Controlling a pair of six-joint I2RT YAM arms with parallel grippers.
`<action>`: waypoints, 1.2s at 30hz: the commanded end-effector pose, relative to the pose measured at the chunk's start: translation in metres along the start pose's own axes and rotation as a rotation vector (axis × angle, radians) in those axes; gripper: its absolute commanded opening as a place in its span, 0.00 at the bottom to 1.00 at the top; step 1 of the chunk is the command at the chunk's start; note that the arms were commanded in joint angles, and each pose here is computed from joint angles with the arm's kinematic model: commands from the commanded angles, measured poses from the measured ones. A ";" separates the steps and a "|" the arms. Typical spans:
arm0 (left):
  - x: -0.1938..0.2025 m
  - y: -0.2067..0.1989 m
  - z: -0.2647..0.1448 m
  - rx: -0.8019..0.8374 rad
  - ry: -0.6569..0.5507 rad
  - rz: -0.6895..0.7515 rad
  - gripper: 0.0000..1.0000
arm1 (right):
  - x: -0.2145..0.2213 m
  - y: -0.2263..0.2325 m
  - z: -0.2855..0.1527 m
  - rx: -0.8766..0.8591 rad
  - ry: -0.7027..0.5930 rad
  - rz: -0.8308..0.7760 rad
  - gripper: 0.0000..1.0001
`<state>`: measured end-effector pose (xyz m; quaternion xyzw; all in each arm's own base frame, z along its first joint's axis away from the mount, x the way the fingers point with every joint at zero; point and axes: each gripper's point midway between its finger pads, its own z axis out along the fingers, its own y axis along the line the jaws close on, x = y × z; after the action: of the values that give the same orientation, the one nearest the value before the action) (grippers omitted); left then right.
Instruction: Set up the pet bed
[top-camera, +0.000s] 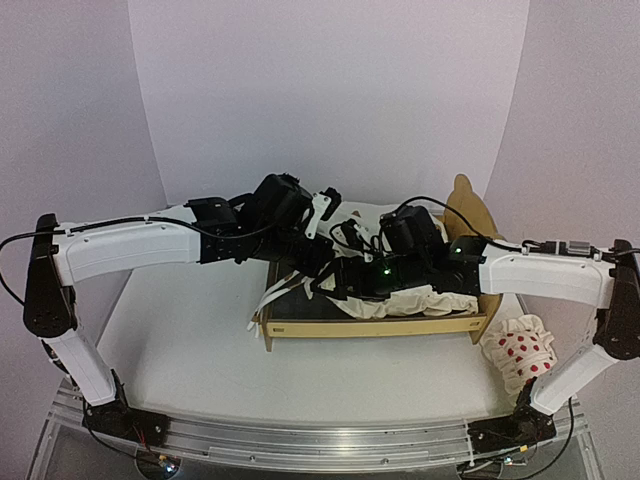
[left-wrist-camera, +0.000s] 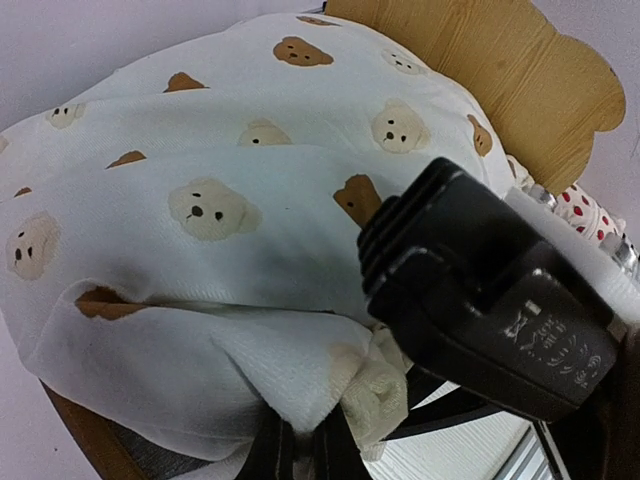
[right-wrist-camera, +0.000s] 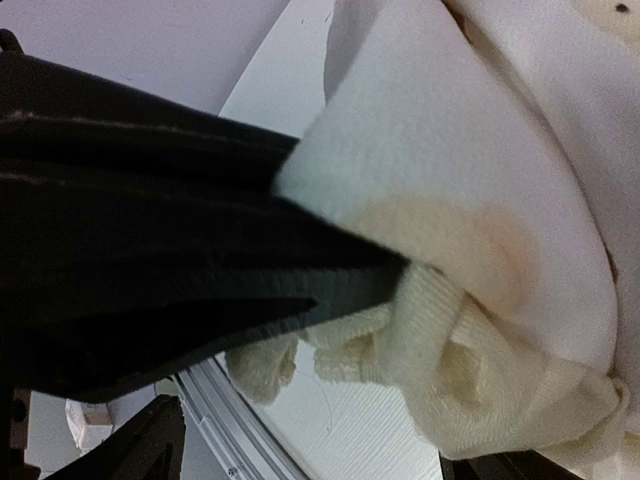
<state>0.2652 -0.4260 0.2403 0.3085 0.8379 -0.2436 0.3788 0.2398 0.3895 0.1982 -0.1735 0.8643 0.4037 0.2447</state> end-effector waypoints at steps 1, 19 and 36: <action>-0.048 -0.011 -0.029 0.045 -0.160 -0.055 0.00 | -0.031 0.012 0.001 -0.002 -0.148 -0.054 0.85; -0.063 0.013 -0.080 0.014 -0.289 -0.141 0.00 | -0.022 0.032 -0.046 0.013 -0.168 -0.258 0.90; -0.064 0.009 -0.070 0.033 -0.271 -0.127 0.00 | -0.068 0.056 -0.071 0.207 -0.341 -0.643 0.98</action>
<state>0.2682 -0.3897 0.2975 0.2342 0.8186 -0.2860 0.4397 0.2222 0.3846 0.2838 -0.3400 0.7665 0.3108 0.4475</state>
